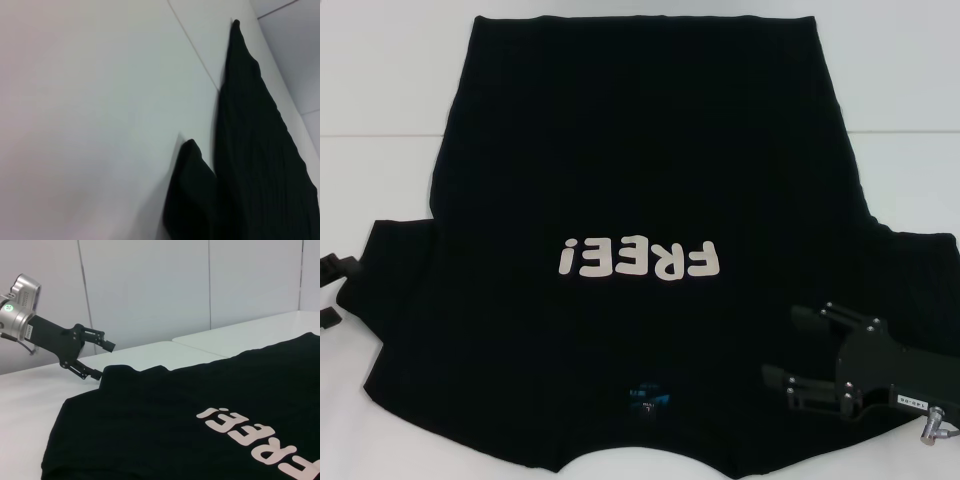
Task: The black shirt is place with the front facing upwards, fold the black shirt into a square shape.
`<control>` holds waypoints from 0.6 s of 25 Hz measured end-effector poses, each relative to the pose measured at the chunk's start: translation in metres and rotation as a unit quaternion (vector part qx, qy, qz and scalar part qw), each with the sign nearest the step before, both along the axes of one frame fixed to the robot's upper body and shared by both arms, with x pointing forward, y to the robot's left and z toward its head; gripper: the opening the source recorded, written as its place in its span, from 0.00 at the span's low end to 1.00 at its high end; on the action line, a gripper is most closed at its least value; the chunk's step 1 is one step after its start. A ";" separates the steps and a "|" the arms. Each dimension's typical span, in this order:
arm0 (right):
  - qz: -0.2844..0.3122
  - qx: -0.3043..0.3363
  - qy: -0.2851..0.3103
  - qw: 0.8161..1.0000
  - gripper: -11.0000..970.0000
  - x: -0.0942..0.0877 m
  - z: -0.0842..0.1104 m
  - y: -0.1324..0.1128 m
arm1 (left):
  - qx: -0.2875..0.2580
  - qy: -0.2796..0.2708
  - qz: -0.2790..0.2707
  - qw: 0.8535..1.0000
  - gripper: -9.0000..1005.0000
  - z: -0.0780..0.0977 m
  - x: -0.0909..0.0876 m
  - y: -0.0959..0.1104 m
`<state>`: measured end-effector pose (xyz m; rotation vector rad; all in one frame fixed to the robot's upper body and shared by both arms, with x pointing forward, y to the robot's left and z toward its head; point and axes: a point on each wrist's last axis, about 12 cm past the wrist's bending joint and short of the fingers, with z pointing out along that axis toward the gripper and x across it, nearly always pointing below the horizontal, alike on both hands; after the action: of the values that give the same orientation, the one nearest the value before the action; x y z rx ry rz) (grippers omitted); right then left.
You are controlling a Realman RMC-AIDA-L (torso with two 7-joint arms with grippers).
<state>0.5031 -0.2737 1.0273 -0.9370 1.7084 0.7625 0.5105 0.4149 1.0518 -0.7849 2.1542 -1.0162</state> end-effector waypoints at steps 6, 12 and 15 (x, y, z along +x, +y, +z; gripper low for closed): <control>0.000 0.000 0.001 1.000 0.94 0.000 0.000 0.000 | 0.007 0.002 0.004 1.000 0.85 -0.004 0.005 -0.005; 0.002 0.003 0.000 1.000 0.94 -0.001 0.000 0.000 | 0.012 -0.001 -0.001 1.000 0.84 -0.007 0.010 -0.011; 0.002 0.003 0.000 1.000 0.94 -0.001 0.000 0.001 | 0.022 -0.004 -0.009 1.000 0.84 -0.006 0.014 -0.013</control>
<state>0.5025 -0.2731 1.0278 -0.9366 1.7035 0.7709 0.5248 0.4015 1.0455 -0.7418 2.1724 -0.9762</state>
